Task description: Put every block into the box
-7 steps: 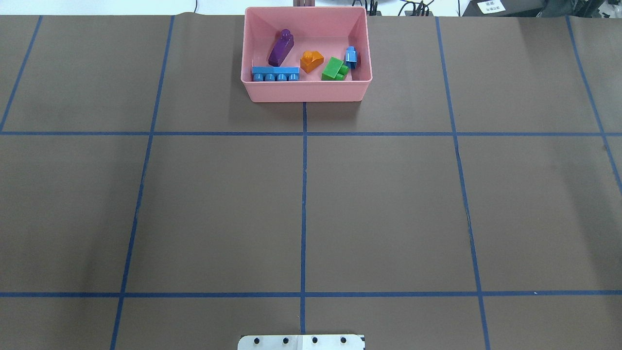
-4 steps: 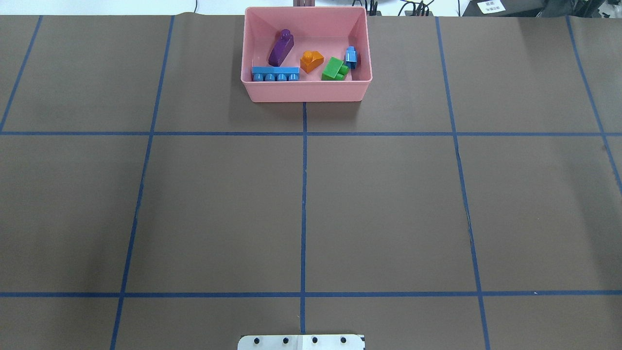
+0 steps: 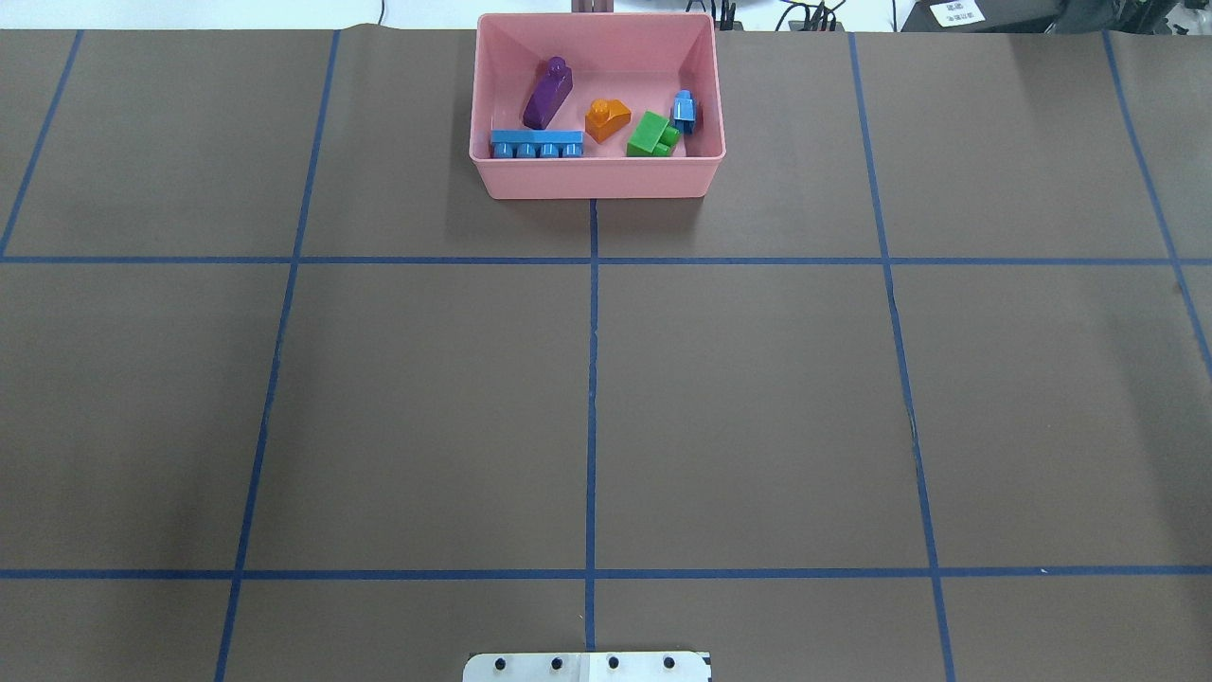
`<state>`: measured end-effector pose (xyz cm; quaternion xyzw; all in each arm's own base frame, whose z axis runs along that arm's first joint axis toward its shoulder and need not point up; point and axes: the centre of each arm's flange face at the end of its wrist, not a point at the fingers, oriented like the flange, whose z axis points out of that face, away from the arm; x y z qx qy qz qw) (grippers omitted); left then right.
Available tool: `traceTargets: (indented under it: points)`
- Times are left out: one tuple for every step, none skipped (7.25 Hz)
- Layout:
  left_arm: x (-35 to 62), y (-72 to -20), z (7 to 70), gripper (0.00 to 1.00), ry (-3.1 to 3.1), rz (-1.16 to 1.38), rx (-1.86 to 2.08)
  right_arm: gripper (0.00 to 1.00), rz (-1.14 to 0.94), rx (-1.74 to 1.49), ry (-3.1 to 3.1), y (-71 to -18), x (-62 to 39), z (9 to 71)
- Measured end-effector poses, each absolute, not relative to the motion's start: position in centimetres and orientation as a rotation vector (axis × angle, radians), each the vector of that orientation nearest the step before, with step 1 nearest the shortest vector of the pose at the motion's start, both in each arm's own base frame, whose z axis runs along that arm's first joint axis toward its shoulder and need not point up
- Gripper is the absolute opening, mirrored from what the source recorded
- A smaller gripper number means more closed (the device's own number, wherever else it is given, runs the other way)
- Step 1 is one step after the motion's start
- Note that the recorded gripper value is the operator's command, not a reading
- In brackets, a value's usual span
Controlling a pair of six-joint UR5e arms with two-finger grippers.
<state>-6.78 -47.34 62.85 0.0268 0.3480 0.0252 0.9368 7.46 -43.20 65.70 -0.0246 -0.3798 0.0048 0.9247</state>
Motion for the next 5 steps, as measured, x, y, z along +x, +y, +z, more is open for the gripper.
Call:
traceTargets:
  points:
    - [-6.79,-47.37,62.82,1.0,0.711,0.052,0.056,1.0,0.01,-0.049,-0.78,-43.23,7.45,65.68]
    - [-6.79,-47.43,62.76,1.0,0.71,0.052,0.057,1.0,0.009,-0.048,-0.781,-43.29,7.45,65.62]
    - [-6.79,-47.48,62.72,1.0,0.71,0.053,0.058,1.0,0.009,-0.047,-0.781,-43.32,7.45,65.6]
    - [-6.79,-47.5,62.71,1.0,0.71,0.053,0.058,1.0,0.009,-0.046,-0.781,-43.34,7.45,65.57]
    - [-6.76,-47.5,62.71,1.0,0.711,0.053,0.057,1.0,0.008,-0.045,-0.781,-43.35,7.45,65.53]
